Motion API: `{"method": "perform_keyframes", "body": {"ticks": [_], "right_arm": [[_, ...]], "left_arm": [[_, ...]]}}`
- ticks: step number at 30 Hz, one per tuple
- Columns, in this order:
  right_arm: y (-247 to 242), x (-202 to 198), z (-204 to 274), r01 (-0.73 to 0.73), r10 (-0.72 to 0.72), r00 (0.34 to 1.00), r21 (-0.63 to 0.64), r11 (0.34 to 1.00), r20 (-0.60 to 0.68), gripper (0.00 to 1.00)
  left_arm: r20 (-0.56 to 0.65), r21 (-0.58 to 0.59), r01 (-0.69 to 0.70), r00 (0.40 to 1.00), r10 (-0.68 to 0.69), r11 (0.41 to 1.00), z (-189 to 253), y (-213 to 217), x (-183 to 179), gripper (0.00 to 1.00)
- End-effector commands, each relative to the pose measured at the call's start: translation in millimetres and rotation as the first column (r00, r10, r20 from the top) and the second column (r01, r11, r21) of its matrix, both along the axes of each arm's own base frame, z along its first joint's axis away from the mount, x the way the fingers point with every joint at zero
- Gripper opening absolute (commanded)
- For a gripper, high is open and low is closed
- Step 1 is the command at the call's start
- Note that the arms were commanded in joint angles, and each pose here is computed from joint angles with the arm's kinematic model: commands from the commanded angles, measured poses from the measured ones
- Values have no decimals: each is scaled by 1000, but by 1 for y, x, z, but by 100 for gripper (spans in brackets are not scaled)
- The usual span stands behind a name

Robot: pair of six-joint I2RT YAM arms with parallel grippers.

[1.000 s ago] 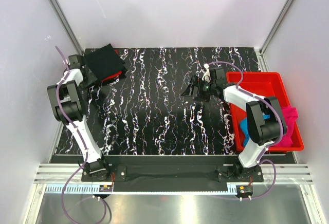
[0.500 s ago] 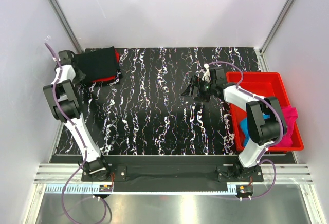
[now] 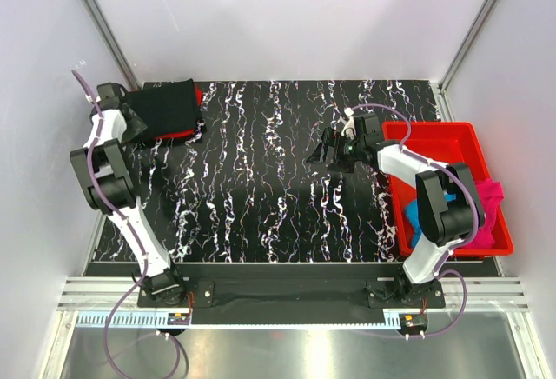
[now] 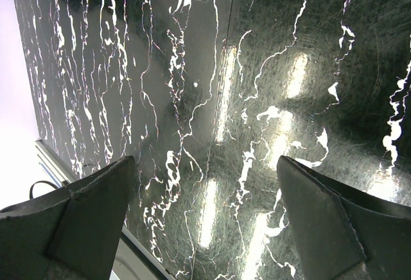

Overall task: Fold and stack the t-shirts
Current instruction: Neatly place the folded tshirt to the corner

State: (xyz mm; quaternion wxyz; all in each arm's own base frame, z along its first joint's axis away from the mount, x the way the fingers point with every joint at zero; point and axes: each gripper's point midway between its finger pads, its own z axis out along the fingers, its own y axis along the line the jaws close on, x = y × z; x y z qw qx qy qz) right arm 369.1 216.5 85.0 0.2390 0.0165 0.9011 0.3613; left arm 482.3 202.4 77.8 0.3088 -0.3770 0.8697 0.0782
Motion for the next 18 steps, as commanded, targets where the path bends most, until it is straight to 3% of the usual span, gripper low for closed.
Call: {"method": "perform_keyframes", "body": {"ticks": [1, 3, 4, 6, 8, 10, 11, 12, 17, 18], "right_arm": [[2, 10, 24, 5, -6, 998, 16, 1000, 65, 100], [-7, 14, 32, 46, -44, 996, -24, 999, 82, 100], [-11, 12, 35, 61, -58, 996, -46, 997, 64, 100], [-19, 12, 49, 101, -94, 992, -73, 992, 88, 100], [-21, 6, 64, 107, -100, 991, -71, 992, 92, 100], [-21, -2, 92, 102, -96, 987, -40, 994, 127, 100], [-20, -7, 109, 102, -98, 984, -19, 995, 151, 100], [-22, -14, 113, 102, -98, 986, -17, 995, 134, 100], [-23, -40, 150, 83, -88, 981, 34, 996, 175, 100], [-26, -47, 167, 94, -104, 971, 56, 994, 214, 100]], "left_arm": [[150, -49, 91, 985, -83, 995, 52, -39, 1, 56], [262, -87, 212, 948, -183, 973, 81, -75, 3, 56], [259, -118, 268, 938, -231, 956, 70, -99, -7, 56], [356, -134, 404, 872, -337, 905, 103, -140, -15, 59], [374, -147, 506, 824, -426, 850, 111, -182, -33, 60], [465, -95, 593, 737, -491, 800, 149, -213, -49, 69], [498, -94, 670, 672, -548, 736, 157, -244, -60, 79], [535, -59, 712, 614, -580, 699, 173, -261, -72, 99], [572, 29, 903, 337, -748, 429, 201, -366, -131, 99], [580, 57, 910, 304, -756, 410, 208, -372, -144, 99]]}}
